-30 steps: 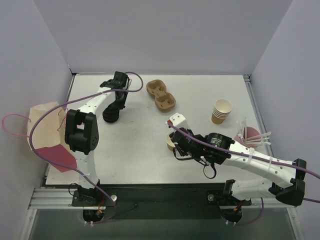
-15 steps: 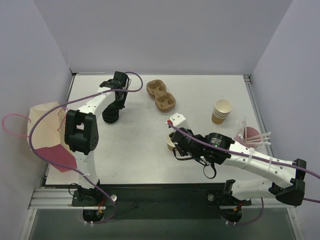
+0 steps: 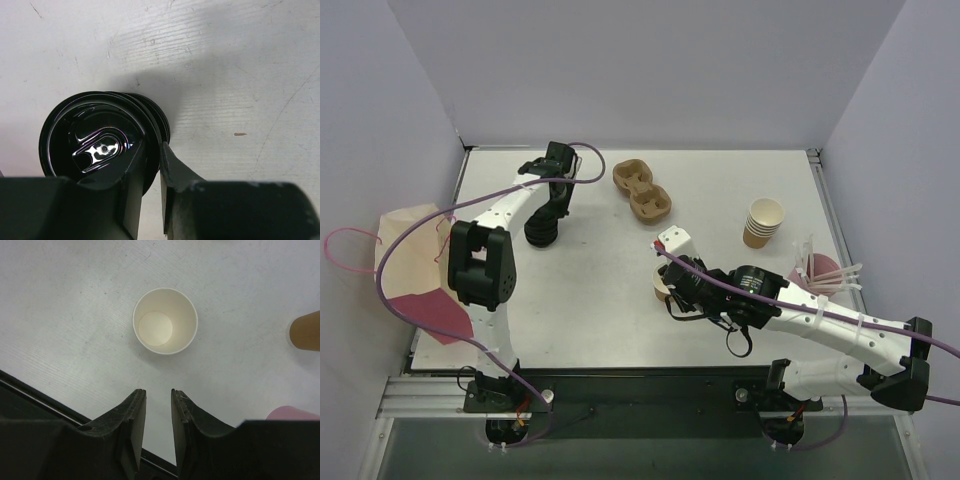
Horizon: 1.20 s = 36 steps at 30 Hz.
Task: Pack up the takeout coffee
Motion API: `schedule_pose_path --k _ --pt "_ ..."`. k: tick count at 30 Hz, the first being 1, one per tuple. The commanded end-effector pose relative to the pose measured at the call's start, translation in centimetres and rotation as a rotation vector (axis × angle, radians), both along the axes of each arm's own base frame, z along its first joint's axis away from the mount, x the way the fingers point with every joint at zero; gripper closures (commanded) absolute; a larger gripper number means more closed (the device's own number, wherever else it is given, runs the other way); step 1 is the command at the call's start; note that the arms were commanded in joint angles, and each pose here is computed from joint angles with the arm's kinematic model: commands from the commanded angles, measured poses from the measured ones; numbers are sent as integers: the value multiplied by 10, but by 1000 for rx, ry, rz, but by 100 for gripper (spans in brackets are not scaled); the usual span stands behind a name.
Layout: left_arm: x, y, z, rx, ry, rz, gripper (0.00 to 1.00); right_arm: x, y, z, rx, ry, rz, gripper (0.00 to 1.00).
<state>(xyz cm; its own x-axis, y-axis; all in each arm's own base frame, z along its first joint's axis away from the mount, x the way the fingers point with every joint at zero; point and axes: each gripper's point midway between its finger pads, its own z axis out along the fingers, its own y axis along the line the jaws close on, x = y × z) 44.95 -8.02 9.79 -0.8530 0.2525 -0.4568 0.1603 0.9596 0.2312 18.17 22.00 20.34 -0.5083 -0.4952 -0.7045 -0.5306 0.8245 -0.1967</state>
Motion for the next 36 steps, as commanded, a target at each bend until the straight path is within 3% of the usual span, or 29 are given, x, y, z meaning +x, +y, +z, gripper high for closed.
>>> schedule_pose_path --k 1,11,22,28,31,34,36 --pt "10 -5 45 -30 -105 2 72 -2 1 3 -9 5 -3 72" --pt "8 -3 44 -26 -96 5 71 -2 3 5 3 6 -1 72" --pt "7 -4 46 -30 -100 3 86 -2 1 9 12 0 -3 72" --pt "4 -7 69 -48 -131 26 86 -1 1 11 23 -8 -16 73" --pt "1 -22 98 -139 -167 7 86 7 6 21 67 -57 -39 73" --pt "-7 -54 136 -349 -205 -59 86 20 13 45 173 -150 -81 72" --pt "-22 -87 166 -599 -219 -137 86 31 21 62 294 -238 -98 71"
